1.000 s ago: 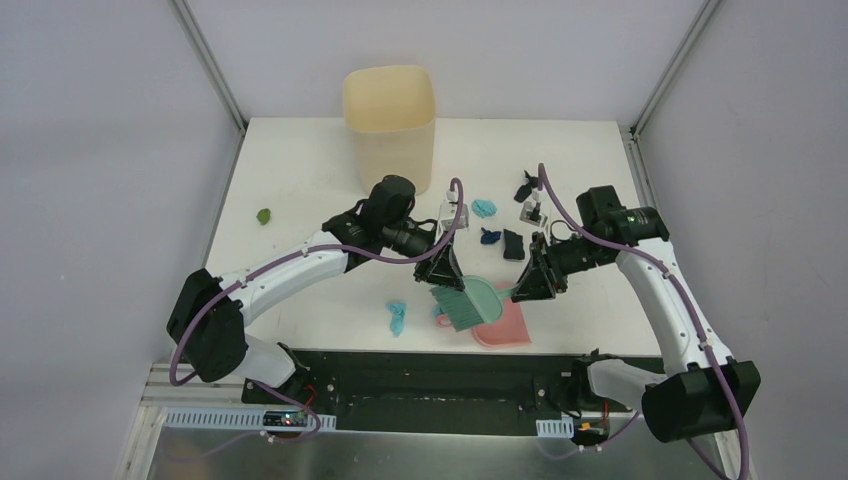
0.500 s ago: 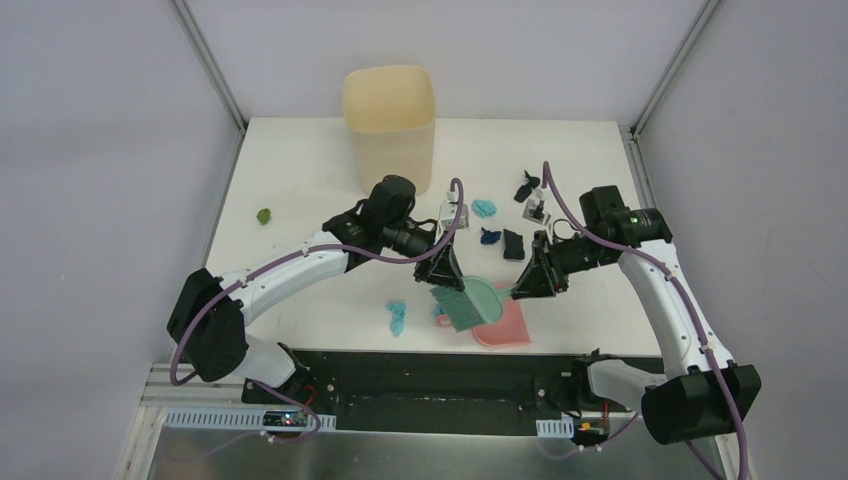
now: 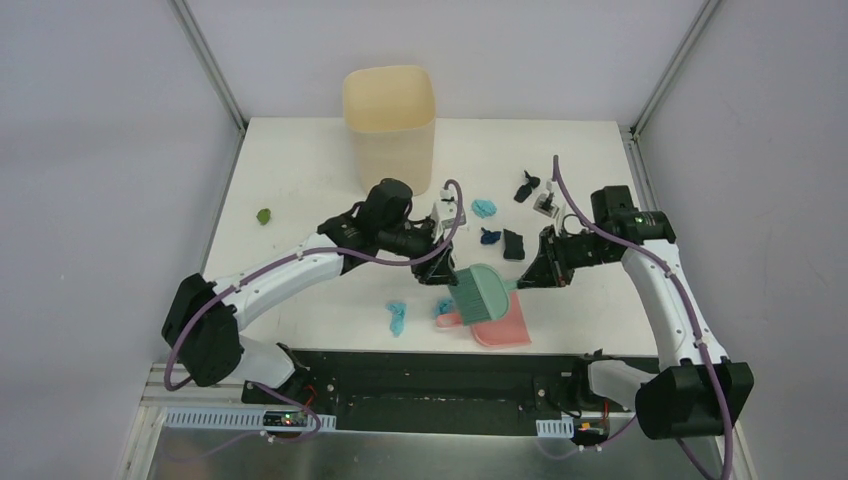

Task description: Sweep away the paper scraps from the table

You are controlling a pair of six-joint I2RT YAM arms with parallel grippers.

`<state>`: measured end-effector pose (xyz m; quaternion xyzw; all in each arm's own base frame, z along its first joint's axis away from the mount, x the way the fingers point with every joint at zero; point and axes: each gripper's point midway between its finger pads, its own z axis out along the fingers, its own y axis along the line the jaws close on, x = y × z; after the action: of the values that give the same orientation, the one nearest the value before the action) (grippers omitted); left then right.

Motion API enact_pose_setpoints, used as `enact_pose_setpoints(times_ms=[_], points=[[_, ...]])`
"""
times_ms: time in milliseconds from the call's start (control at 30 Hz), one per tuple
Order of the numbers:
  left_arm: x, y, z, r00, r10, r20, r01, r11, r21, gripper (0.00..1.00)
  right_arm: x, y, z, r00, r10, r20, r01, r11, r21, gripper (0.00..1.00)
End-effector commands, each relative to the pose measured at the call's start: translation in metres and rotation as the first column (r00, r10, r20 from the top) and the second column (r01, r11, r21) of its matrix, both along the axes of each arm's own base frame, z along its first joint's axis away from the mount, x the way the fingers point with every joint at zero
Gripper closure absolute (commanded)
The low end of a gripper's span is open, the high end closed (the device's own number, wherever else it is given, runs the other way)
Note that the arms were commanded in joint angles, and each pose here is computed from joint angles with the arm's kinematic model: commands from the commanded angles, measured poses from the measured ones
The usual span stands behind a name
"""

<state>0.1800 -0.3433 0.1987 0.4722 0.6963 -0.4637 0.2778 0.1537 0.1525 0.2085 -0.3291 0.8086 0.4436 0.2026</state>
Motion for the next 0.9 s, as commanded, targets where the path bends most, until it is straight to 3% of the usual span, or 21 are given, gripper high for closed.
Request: enact_pose_setpoints(times_ms=[0,100,233,367,600,867], points=[[0.011,0.02,0.006,0.951,0.065,0.301,-0.092,0.993,0.074,0.48,0.032,-0.02,-0.012,0.984,-0.177,0.016,0.178,0.98,-0.084,1.0],[-0.007,0.017,-0.024,0.924,-0.052,0.379,-0.025,0.98,0.196,0.45,0.047,-0.031,-0.013,0.957,-0.277,0.085,0.285,0.953,-0.1,1.0],[-0.028,0.012,-0.075,0.906,-0.226,0.359,0.076,0.92,0.385,0.42,0.064,-0.049,-0.01,0.902,-0.391,0.181,0.414,0.903,-0.112,1.0],[-0.034,0.009,-0.11,0.885,-0.307,0.349,0.098,0.858,0.504,0.41,0.067,-0.061,-0.009,0.871,-0.446,0.207,0.476,0.87,-0.128,1.0],[-0.033,0.0,-0.137,0.864,-0.34,0.373,0.109,0.847,0.52,0.42,0.072,-0.069,-0.002,0.845,-0.488,0.217,0.518,0.848,-0.112,1.0],[-0.046,-0.007,-0.148,0.877,-0.377,0.297,0.177,0.83,0.528,0.5,0.077,-0.074,0.002,0.834,-0.505,0.221,0.536,0.837,-0.11,1.0]])
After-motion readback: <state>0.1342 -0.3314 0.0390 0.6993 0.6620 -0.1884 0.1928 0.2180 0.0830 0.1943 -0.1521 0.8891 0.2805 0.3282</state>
